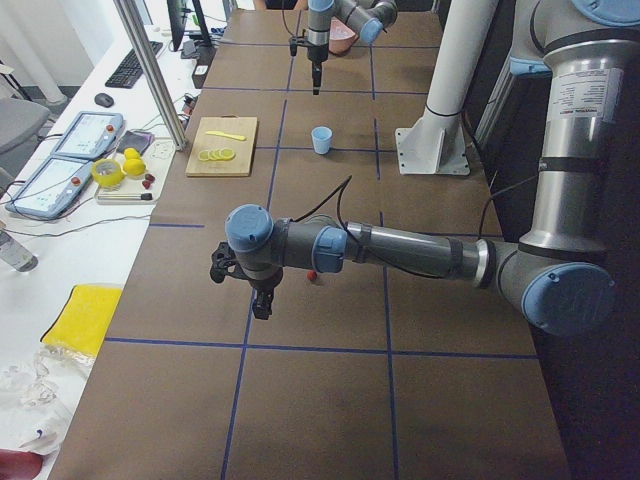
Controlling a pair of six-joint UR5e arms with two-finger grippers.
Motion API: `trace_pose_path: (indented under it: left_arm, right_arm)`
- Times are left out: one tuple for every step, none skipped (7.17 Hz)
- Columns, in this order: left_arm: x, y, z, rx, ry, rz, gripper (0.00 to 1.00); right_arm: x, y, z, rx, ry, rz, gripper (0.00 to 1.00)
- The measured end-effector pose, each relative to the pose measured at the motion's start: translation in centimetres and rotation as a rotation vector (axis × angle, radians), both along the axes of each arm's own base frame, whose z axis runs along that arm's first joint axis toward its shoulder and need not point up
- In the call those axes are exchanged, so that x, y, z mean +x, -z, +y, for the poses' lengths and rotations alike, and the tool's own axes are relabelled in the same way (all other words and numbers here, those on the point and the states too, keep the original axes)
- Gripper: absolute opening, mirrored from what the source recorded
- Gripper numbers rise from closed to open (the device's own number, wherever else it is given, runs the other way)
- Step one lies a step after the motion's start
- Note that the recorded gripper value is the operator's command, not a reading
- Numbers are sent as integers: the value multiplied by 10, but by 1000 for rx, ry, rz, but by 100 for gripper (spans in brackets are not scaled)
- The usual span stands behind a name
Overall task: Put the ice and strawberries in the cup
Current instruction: 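Withdraw the right gripper back toward the pink ice bowl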
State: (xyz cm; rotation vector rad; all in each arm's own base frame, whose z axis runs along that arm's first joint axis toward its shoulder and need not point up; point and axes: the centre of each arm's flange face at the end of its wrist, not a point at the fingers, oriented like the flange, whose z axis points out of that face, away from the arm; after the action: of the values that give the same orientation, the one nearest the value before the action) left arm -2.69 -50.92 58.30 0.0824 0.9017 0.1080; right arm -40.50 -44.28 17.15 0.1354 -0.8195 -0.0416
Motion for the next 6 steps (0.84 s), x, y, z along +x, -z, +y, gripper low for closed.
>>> trace_pose_path:
  left_arm:
    - [0,3,0,0,0,0,100]
    - [0,6,1,-2,0,0,100]
    - [0,8,1,-2,0,0,100]
    - [0,9,1,-1,0,0,100]
    - [0,10,2,1,0,0,100]
    - [0,11,3,3,0,0,100]
  right_arm:
    - [39,-21,-1,17,-10,21,100]
    - [75,-50,-2,29,-10,48,100]
    - [112,-81,-4,49,16,79,100]
    - [153,-115,-8,67,54,100,100]
    - [191,-150,-10,87,83,101,100]
    - [228,-188,-5,111,98,82,100]
